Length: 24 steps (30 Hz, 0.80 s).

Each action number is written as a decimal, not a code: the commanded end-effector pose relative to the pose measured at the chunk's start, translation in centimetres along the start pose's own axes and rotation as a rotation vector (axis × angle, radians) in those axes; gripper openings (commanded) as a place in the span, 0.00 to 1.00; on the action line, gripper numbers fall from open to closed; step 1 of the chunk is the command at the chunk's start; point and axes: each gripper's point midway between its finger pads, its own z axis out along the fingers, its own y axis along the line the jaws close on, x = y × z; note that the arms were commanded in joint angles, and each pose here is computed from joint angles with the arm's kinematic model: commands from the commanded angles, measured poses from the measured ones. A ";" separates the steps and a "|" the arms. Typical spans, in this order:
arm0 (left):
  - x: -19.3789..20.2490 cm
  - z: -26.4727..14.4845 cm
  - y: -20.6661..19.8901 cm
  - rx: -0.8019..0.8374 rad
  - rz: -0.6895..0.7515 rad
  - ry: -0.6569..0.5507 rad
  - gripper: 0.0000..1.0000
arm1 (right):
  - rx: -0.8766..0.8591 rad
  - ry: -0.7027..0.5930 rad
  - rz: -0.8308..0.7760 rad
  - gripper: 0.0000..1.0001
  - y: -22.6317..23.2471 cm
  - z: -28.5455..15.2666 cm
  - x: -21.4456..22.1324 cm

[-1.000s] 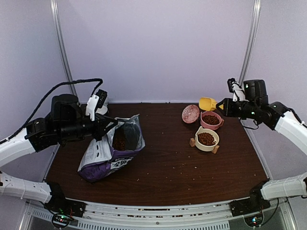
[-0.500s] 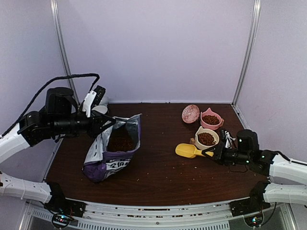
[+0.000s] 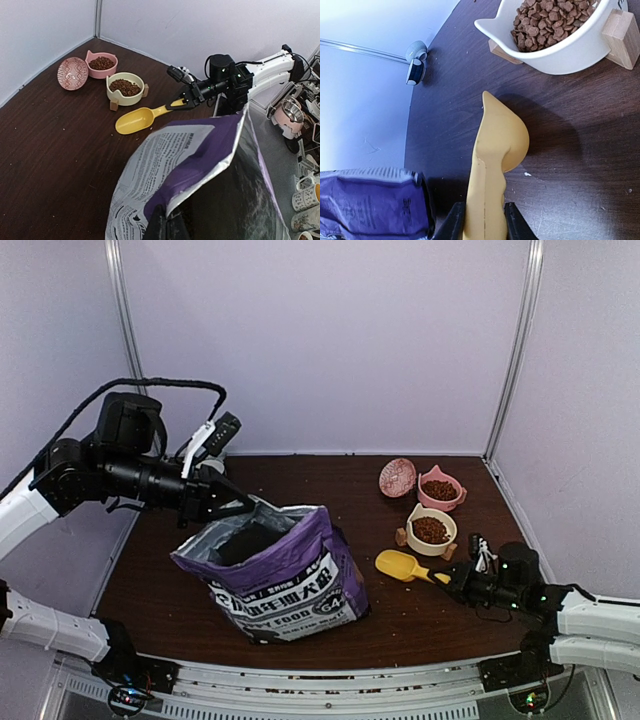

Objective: Serve the pet food

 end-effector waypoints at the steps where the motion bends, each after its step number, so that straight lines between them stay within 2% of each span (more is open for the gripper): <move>1: -6.2 -2.0 -2.7 0.090 0.153 -0.204 0.00 | 0.039 -0.060 0.009 0.30 -1.3 -0.1 -0.6; 6: -5.4 -0.2 -2.5 0.129 0.146 -0.158 0.00 | 0.137 -0.093 0.003 0.55 -3.4 -0.5 -0.9; 13: -4.8 1.0 -2.5 0.162 0.146 -0.124 0.00 | 0.254 -0.154 -0.032 0.77 -5.4 -1.8 -1.7; 18: -4.5 1.8 -2.2 0.167 0.140 -0.109 0.00 | 0.472 -0.205 -0.020 0.90 -8.3 -4.0 -2.6; 24: -4.6 2.3 -2.3 0.192 0.140 -0.107 0.00 | 0.548 -0.251 -0.084 1.00 -7.5 -5.1 -4.6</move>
